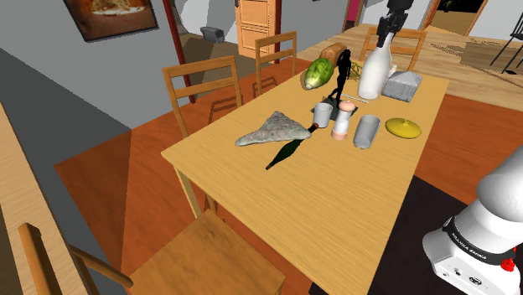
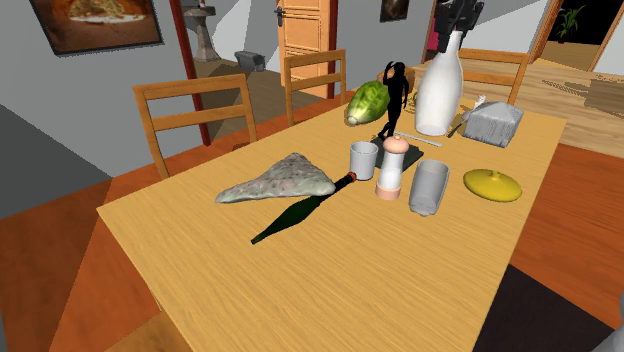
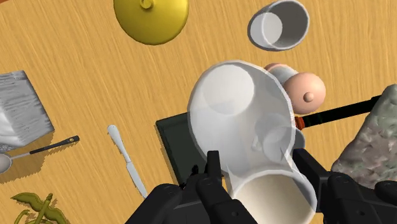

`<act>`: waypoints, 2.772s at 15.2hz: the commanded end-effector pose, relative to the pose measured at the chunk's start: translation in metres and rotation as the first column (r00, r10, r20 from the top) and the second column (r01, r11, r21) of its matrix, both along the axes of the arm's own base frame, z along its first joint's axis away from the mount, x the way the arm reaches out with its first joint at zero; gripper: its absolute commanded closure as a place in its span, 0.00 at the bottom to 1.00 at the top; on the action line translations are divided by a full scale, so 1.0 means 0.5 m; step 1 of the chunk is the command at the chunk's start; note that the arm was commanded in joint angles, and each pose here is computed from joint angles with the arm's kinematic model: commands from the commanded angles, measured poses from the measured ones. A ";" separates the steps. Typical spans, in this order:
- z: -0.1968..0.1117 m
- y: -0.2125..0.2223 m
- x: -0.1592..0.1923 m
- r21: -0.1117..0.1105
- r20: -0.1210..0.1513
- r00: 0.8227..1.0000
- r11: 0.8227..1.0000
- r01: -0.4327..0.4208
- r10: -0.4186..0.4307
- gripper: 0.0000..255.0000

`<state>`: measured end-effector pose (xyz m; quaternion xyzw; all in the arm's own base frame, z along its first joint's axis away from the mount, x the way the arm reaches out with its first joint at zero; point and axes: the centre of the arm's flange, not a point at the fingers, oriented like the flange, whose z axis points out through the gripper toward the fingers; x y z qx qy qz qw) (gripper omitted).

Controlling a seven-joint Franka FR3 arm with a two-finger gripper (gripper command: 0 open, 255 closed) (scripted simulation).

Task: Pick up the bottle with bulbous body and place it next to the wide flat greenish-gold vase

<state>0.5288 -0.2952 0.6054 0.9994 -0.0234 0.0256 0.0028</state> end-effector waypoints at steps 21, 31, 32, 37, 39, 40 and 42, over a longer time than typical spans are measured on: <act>-0.187 -0.307 0.045 -0.001 0.001 1.000 1.000 -0.001 0.001 1.00; -0.293 -0.307 0.045 -0.001 0.001 1.000 1.000 -0.001 0.001 1.00; -0.303 -0.307 0.045 -0.001 0.001 1.000 1.000 -0.001 0.001 1.00; -0.340 -0.307 0.045 -0.001 0.001 1.000 1.000 -0.001 0.001 1.00; -0.340 -0.307 0.045 -0.001 0.001 1.000 1.000 -0.001 0.001 1.00; -0.340 -0.307 0.045 -0.001 0.001 1.000 1.000 -0.001 0.001 1.00; -0.340 -0.307 0.045 -0.001 0.001 1.000 1.000 -0.001 0.001 1.00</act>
